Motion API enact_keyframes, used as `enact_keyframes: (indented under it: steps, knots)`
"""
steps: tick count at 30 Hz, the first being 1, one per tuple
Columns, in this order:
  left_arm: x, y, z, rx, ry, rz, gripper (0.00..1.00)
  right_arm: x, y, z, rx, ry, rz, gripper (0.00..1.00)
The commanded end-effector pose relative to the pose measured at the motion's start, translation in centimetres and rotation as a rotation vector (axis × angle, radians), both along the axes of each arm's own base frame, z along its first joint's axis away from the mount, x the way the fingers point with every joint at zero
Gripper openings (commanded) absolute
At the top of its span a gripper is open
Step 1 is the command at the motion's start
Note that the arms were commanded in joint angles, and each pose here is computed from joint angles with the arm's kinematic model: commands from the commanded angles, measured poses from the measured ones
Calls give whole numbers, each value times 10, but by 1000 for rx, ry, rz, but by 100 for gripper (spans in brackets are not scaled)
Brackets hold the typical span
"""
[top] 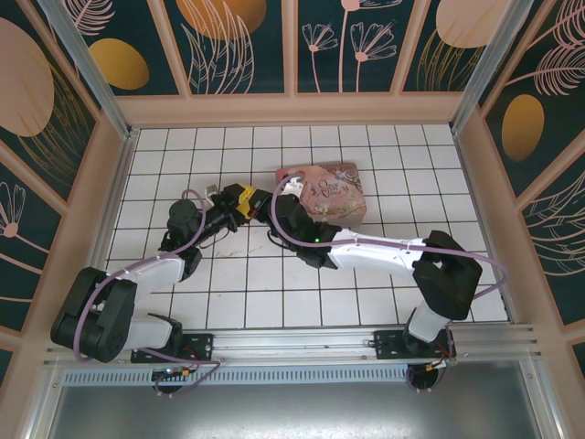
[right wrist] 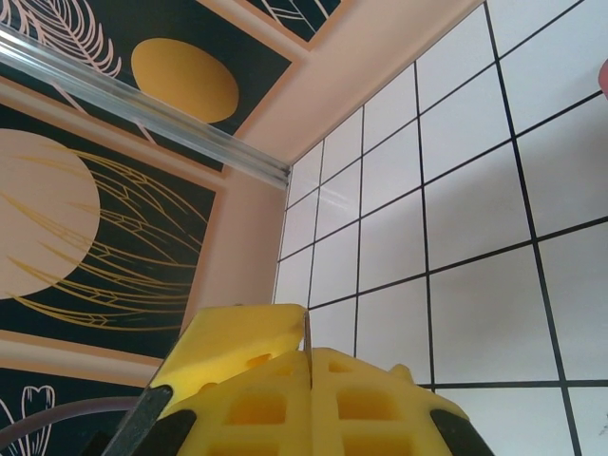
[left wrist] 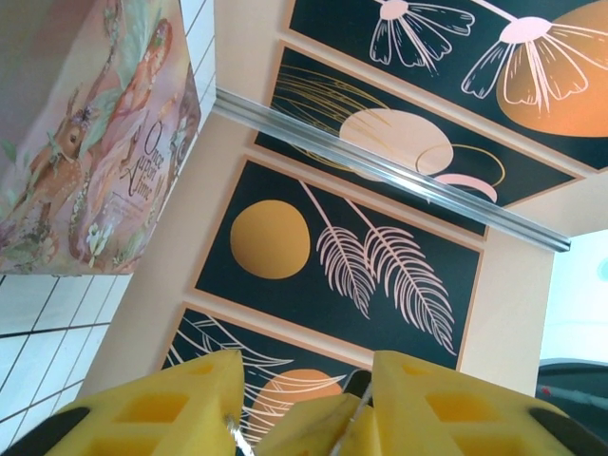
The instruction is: Unlock a padlock with a key
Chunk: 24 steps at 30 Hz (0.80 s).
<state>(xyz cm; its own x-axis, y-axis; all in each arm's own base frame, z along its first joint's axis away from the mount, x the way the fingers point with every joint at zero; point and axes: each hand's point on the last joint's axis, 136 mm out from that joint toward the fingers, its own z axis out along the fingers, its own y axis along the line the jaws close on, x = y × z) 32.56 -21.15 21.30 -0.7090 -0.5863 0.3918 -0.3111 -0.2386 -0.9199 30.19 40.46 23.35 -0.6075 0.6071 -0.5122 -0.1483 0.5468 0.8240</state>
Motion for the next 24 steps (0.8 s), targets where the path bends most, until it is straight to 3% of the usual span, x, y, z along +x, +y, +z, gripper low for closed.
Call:
enact_keyframes:
  steps: [1,8,19,24]
  knots:
    - [-1,-1,11,-8,-50,2,37,-3,-6,1,13,4,-17,0]
    - [-1,0,10,0,-46,5,29,-2,-6,2,15,2,-22,0]
    - [-1,1,4,18,-35,11,28,-3,-9,4,17,-1,-25,0]
    - [0,2,2,26,-31,17,22,-3,-11,3,20,-1,-31,0]
